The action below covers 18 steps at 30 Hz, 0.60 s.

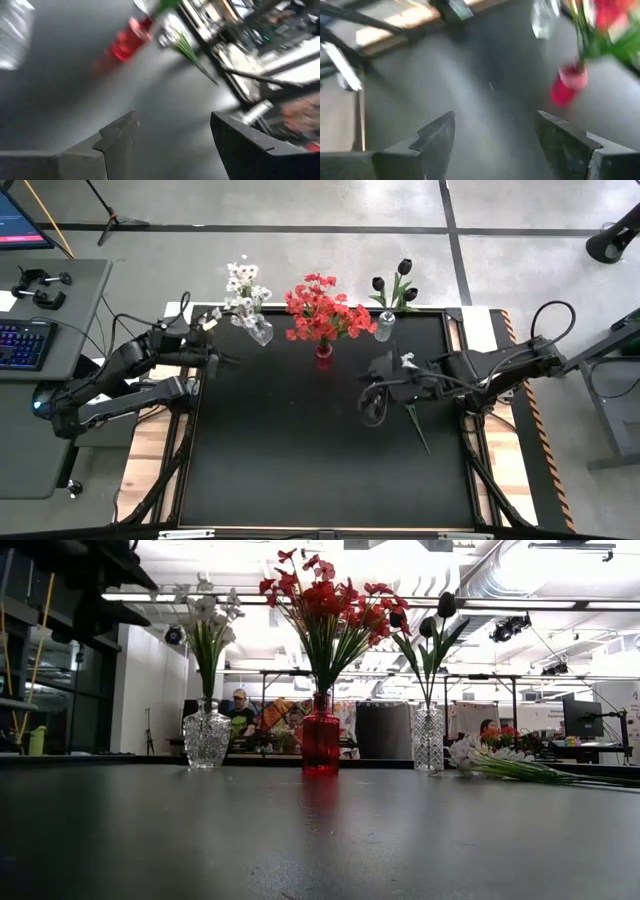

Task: Sort flowers into vase by color
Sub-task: Put the white flowers into the left transparent flower vase

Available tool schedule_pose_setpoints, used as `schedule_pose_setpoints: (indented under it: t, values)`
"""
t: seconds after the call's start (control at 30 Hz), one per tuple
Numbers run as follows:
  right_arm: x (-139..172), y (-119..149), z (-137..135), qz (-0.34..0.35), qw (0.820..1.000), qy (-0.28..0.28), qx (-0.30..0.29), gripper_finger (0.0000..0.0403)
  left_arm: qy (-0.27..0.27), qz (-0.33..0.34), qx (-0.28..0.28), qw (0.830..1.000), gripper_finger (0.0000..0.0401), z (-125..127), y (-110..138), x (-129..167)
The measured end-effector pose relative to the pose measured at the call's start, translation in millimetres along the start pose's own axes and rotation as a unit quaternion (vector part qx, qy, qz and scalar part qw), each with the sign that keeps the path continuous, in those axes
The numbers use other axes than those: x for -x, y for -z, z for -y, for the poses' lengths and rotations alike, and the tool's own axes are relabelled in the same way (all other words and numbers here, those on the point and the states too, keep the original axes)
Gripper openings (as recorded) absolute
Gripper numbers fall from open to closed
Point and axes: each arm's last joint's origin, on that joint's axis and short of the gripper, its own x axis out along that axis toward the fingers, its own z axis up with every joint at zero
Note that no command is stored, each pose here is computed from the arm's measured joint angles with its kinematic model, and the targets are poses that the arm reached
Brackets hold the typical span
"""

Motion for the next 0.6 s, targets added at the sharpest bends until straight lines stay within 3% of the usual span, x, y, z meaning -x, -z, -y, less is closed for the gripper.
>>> schedule_pose_setpoints:
  t: [0.13,0.3,0.43,0.6]
  values:
    - [-9.1,28.0,9.1,-0.100,0.992,0.050,-0.063,0.0263,0.052,-0.049,0.030,0.997,0.0241,5.1,6.1,0.7]
    - [-36.1,88.1,26.7,-0.237,0.952,0.114,-0.156,0.0263,0.100,-0.073,0.043,0.991,0.0241,15.2,8.4,-0.9]
    - [-60.9,139.5,44.9,-0.305,0.920,0.141,-0.200,0.0263,0.163,-0.028,0.043,0.985,0.0241,28.5,3.9,-7.3]
    - [-78.5,174.2,89.4,-0.336,0.874,0.232,-0.262,0.0263,0.240,0.063,0.025,0.968,0.0241,49.5,1.2,-20.7]
